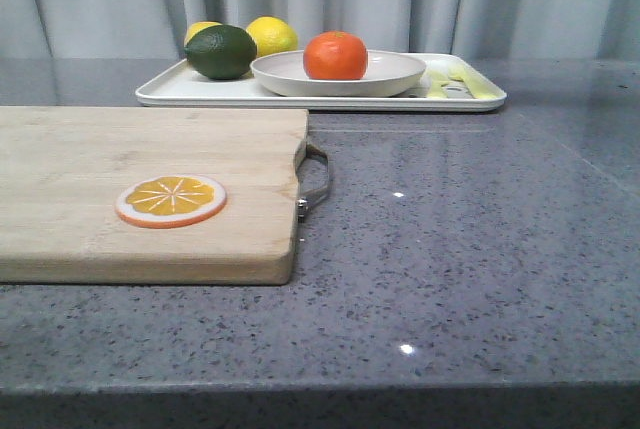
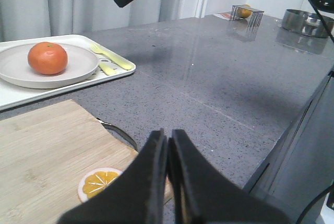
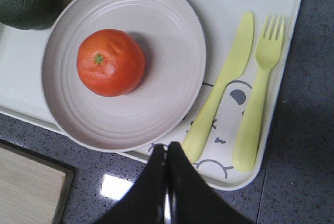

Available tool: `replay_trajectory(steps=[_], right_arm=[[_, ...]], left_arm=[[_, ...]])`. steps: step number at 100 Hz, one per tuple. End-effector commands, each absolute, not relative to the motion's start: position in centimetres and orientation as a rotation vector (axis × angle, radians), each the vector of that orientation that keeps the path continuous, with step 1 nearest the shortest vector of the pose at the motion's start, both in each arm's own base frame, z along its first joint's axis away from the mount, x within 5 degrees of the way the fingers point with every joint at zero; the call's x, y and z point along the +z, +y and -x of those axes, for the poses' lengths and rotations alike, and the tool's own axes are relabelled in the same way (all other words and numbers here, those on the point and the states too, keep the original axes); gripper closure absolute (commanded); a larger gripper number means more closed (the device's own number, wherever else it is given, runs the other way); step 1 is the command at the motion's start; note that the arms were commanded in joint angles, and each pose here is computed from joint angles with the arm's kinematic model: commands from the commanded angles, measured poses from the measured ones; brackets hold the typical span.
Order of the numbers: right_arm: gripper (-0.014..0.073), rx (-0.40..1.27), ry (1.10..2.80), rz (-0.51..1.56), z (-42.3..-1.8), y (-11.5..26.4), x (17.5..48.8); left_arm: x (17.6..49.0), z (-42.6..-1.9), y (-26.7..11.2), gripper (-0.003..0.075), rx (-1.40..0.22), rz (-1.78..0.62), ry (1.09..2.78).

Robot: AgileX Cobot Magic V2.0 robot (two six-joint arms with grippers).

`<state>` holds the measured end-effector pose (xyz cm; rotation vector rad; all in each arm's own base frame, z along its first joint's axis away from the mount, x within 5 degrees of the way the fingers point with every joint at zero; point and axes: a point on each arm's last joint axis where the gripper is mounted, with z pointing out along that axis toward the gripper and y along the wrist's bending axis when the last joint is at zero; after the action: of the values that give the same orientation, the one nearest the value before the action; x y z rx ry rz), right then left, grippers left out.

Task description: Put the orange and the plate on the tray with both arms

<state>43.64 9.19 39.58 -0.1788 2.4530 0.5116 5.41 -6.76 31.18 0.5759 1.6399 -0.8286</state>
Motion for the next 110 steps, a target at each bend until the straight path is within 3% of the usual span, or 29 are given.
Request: replay_trajectory(steps=[1,23,56,86,110], right_arm=[[0.0662,0.512,2.342,0.222,-40.8,8.9,44.2],[0.0662,0.508,2.330,0.231,-38.3,8.5,45.8],[0.0662,0.468,2.260,0.231,-32.7,7.5,45.6],[0.0662,0.404,2.081,0.171,-25.9,5.9,43.4],[0.0662,0.326,2.046,0.158,-21.4,4.7,39.8]], left_arm=[[32.7,-5.6,-6.6,0.0741,-0.852,-0.513,1.555],[32.7,-5.6,-6.6,0.0740,-0.852,-0.513,1.555],[32.7,-5.6,-6.6,0.0740,-0.852,-0.513,1.555],[32.7,-5.6,-6.6,0.0740,-0.852,-0.513,1.555],[32.7,-5.6,-6.6,0.0741,-0.852,-0.513,1.555]])
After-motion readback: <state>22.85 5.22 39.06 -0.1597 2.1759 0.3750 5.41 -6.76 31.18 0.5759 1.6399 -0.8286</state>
